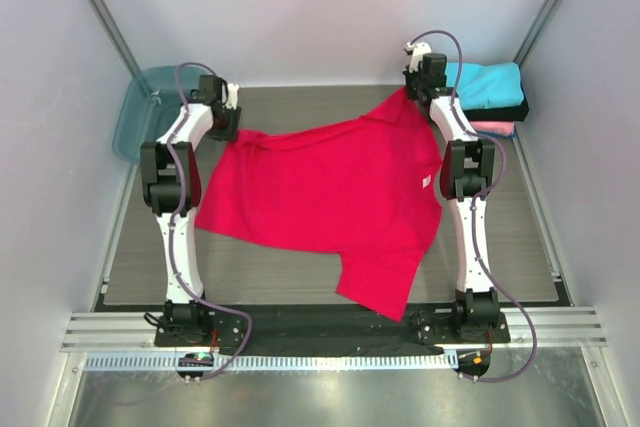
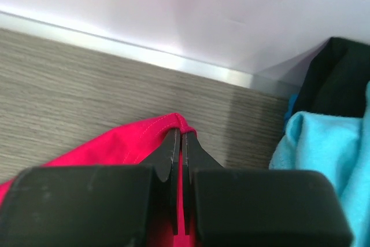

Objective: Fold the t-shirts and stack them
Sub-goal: Flatten the tshirt out

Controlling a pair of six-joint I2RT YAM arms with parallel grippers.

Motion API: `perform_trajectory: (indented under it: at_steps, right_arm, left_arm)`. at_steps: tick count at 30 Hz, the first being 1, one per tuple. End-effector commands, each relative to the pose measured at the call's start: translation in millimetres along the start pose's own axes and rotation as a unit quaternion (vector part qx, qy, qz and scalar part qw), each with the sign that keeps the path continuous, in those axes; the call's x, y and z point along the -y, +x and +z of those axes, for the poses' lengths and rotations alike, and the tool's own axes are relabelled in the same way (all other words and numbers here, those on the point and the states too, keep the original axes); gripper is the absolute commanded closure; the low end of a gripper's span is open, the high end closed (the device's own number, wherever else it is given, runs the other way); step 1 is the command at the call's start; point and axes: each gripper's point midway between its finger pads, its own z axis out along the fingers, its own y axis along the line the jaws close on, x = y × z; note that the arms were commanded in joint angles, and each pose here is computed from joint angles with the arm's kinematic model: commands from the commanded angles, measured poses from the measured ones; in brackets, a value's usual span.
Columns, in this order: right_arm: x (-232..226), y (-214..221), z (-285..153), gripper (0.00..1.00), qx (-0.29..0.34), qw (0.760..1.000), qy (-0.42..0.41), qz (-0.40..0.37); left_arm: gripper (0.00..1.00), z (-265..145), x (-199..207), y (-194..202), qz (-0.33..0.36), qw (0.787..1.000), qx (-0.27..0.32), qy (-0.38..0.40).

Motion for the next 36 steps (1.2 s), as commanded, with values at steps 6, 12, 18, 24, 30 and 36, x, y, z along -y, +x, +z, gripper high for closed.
perform_trajectory:
  at_steps: [6,12,18,24,30,36]
  right_arm:
    - [6,-53,-18,0.99,0.061,0.998,0.019,0.017]
    - [5,-52,-18,0.99,0.059,0.998,0.015,0.016]
    - [4,-51,-20,0.99,0.053,0.998,0.012,0.014]
    - [5,-50,-21,0.99,0.052,0.998,0.012,0.016]
    - [5,-48,-20,0.99,0.05,0.999,0.012,0.018]
    - [8,-51,-21,0.99,0.052,0.998,0.019,0.015]
  left_arm:
    - [0.55,-87,2,-65,0.055,0.993,0.103,0.02]
    - [0.74,-85,45,0,0.04,0.99,-0.021,0.136]
    - [0.91,-86,75,32,0.051,0.978,-0.064,0.19]
    - [0.96,-62,81,32,0.05,0.978,-0.084,0.186]
    - [0.96,-30,58,13,0.052,0.987,-0.079,0.132]
    - [0.96,-28,20,-48,0.024,0.998,0.001,0.06]
